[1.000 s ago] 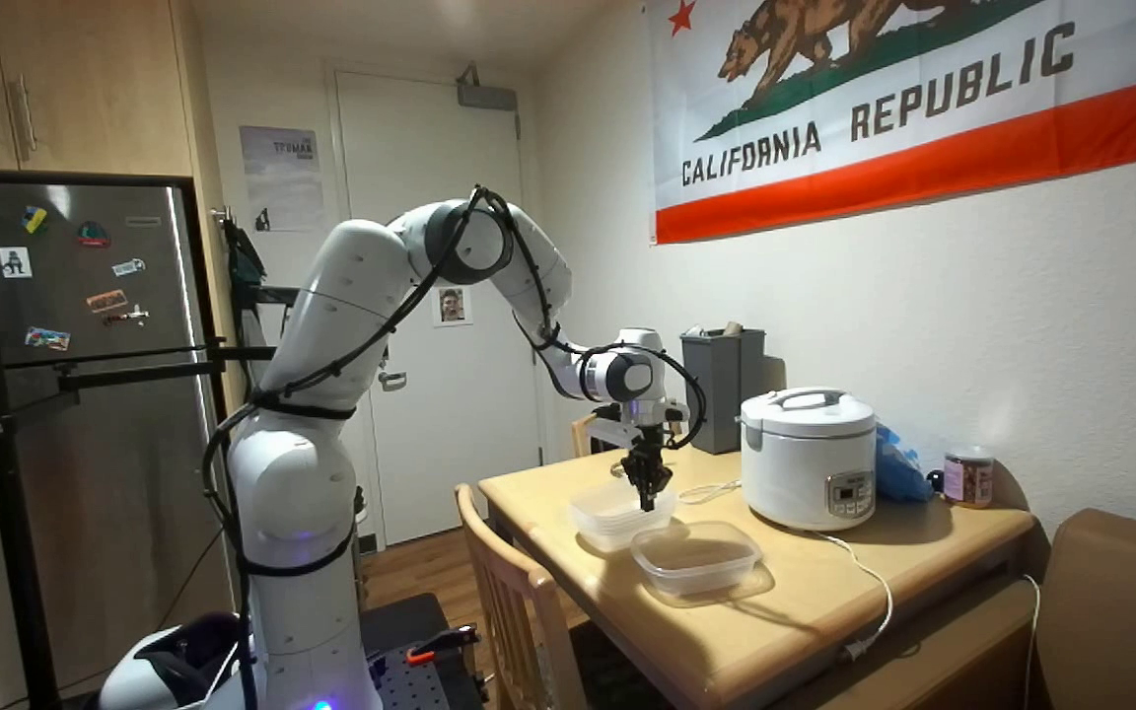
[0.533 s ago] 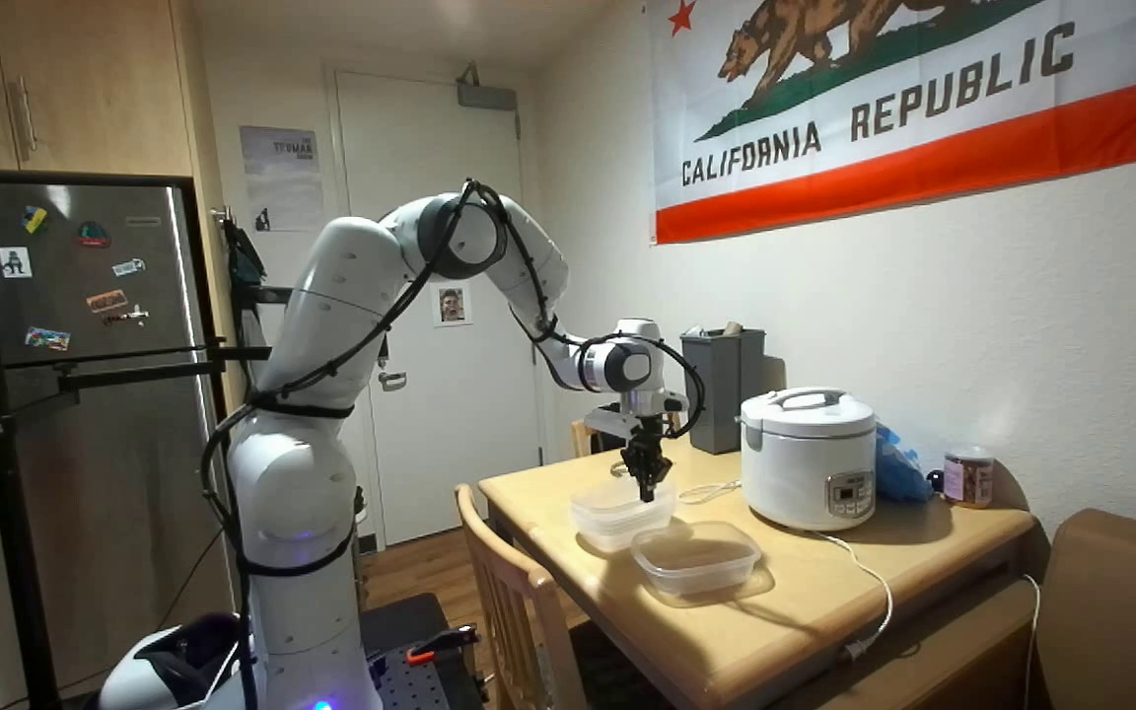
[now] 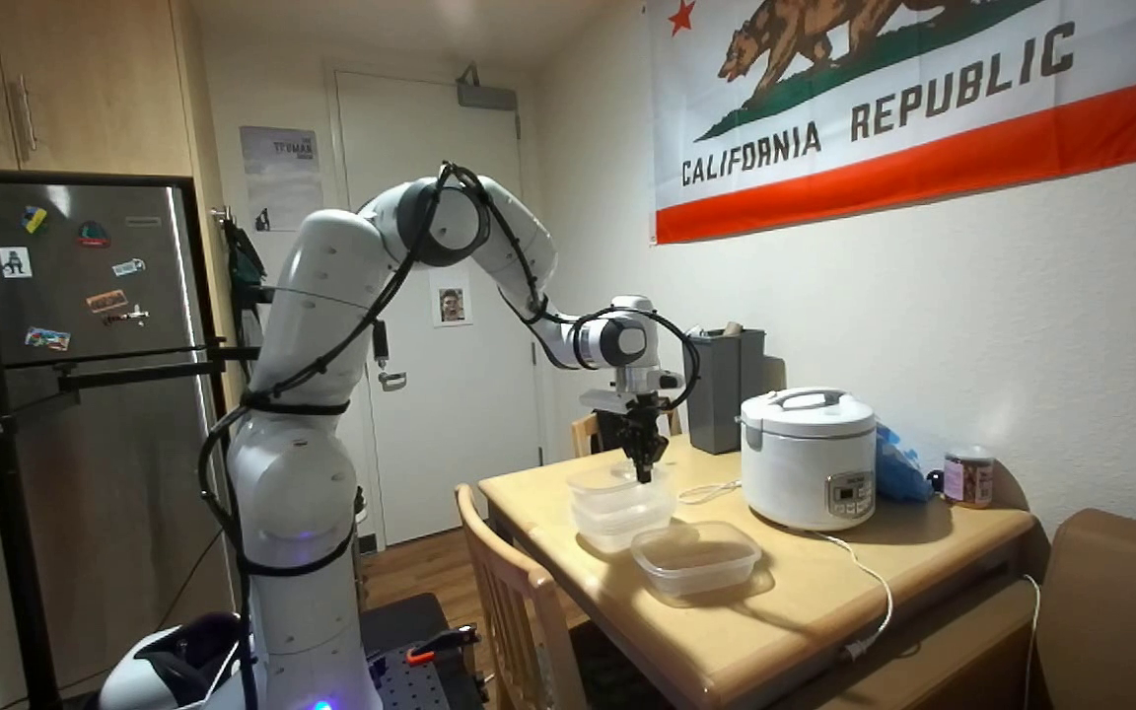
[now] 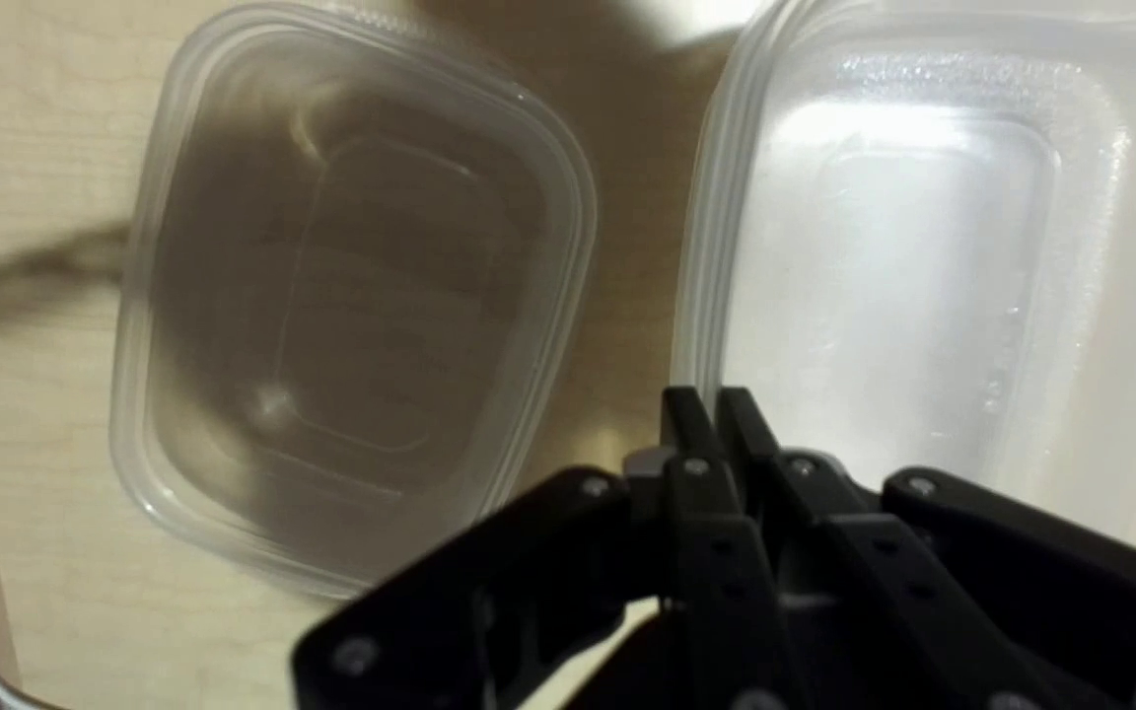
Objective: Stack two of the lunchboxes from the stack of boxes on the right
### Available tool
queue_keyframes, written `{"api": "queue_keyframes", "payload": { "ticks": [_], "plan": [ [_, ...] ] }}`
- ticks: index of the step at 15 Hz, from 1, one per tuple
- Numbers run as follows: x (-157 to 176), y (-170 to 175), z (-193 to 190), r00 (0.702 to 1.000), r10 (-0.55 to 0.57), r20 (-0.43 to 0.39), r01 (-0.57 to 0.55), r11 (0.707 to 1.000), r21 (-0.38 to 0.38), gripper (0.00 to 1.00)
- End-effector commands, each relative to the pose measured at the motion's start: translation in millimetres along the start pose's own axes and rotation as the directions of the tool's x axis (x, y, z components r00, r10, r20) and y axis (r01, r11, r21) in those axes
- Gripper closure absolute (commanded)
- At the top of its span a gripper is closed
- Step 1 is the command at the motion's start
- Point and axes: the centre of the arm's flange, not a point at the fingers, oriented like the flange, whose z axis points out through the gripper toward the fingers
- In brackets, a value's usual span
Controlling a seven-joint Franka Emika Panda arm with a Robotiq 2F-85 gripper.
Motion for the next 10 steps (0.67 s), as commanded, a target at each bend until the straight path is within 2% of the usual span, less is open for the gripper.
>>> {"api": "queue_keyframes", "payload": {
  "ticks": [1,10],
  "plan": [
    [-12,8,-13,1.000,0.022,0.017,-0.021,1.000,-0.013,0.98],
    [-23,62,-19,0.992,0.124,0.013,-0.124,0.992,0.001,0.98]
  ]
}}
